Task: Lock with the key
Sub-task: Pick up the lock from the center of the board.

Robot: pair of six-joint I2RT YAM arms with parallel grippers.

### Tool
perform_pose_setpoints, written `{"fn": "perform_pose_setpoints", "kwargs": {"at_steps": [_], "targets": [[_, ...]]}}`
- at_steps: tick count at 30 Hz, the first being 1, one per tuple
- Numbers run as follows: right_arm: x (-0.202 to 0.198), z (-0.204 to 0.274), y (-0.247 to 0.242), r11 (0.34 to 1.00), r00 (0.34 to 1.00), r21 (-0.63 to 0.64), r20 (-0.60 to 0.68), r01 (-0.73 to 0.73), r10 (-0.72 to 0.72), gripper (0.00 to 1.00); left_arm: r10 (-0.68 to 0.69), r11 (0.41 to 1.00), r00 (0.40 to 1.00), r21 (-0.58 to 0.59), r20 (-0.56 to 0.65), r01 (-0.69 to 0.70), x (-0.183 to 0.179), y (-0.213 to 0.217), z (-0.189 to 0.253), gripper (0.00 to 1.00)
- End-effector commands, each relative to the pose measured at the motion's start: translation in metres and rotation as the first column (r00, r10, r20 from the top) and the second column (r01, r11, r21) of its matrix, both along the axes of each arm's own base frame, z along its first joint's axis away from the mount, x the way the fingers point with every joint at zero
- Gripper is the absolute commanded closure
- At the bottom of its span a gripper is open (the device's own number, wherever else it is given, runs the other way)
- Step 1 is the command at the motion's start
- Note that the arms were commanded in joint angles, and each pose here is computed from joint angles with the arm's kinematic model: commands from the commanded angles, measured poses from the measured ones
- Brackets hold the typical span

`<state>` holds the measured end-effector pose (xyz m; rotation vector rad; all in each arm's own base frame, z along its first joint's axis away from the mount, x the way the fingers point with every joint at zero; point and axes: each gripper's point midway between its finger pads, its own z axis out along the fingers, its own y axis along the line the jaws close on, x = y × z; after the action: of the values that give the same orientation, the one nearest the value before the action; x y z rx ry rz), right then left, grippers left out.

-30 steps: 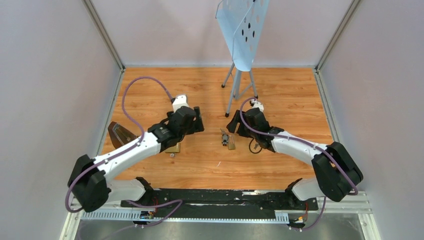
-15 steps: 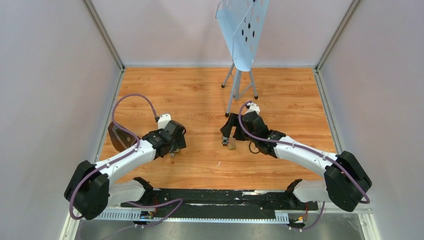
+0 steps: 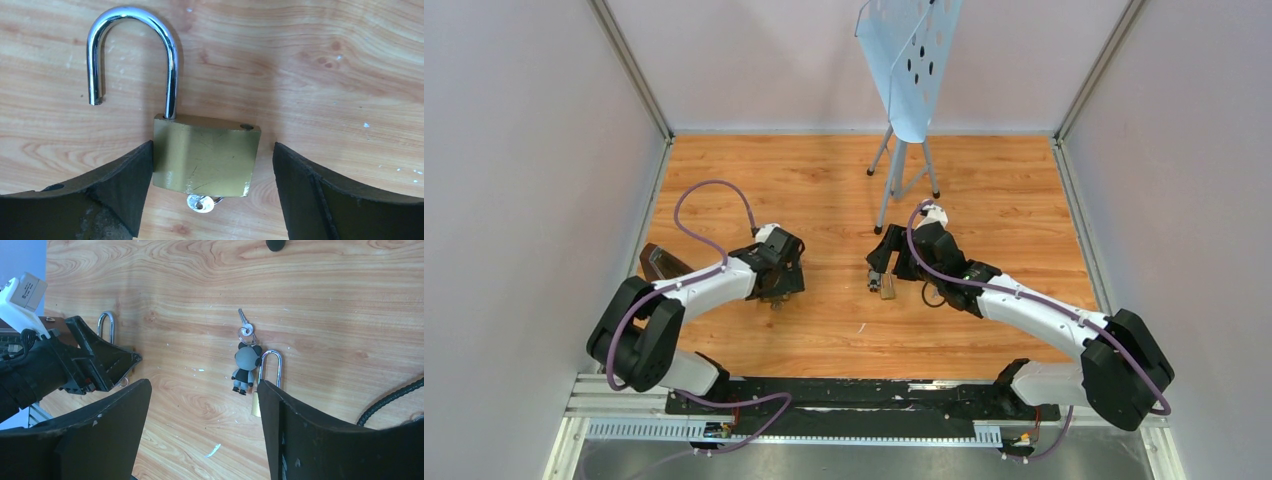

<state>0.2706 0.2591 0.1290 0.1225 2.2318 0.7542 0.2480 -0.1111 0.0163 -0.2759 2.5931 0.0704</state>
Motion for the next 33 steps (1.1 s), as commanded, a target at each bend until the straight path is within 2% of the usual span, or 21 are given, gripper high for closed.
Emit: {"fn": "perform_pose_setpoints", "kwargs": {"at_steps": [1, 5, 10, 15, 17, 19, 27, 33], "targets": [[0.003, 0.015, 0.004, 0.999, 1.0, 0.037, 0.023, 0.009, -0.01, 0.22, -0.082, 0.997, 0.993, -0.002, -0.082, 0.082, -0.008, -0.006, -0.012, 0.11], [0.003, 0.015, 0.005, 0.999, 1.0, 0.038, 0.019, 0.004, -0.005, 0.23, -0.106, 0.994, 0.989, -0.026, -0.102, 0.103, -0.013, -0.01, -0.013, 0.28], [0.002, 0.014, 0.008, 0.999, 1.0, 0.042, 0.01, -0.007, 0.007, 0.23, -0.144, 0.989, 0.984, -0.043, -0.108, 0.14, -0.015, -0.015, -0.011, 0.54], [-0.004, 0.01, 0.015, 0.997, 0.999, 0.06, -0.018, -0.047, 0.048, 0.23, -0.28, 0.959, 0.958, -0.057, -0.059, 0.277, -0.013, -0.037, 0.001, 0.78], [-0.007, 0.008, 0.018, 0.995, 0.997, 0.066, -0.032, -0.068, 0.07, 0.24, -0.344, 0.938, 0.939, -0.058, -0.021, 0.343, -0.012, -0.05, 0.009, 0.93], [-0.015, 0.008, 0.027, 0.988, 0.99, 0.09, -0.05, -0.126, 0.131, 0.24, -0.399, 0.915, 0.917, -0.058, 0.018, 0.399, -0.013, -0.063, 0.017, 1.0], [-0.03, -0.003, 0.052, 0.955, 0.962, 0.192, -0.111, -0.227, 0.251, 0.26, -0.51, 0.845, 0.843, -0.081, 0.172, 0.528, -0.016, -0.099, 0.032, 1.0], [-0.035, -0.012, 0.078, 0.93, 0.937, 0.258, -0.164, -0.262, 0.31, 0.33, -0.547, 0.788, 0.776, -0.119, 0.314, 0.604, -0.022, -0.118, 0.054, 1.0]]}}
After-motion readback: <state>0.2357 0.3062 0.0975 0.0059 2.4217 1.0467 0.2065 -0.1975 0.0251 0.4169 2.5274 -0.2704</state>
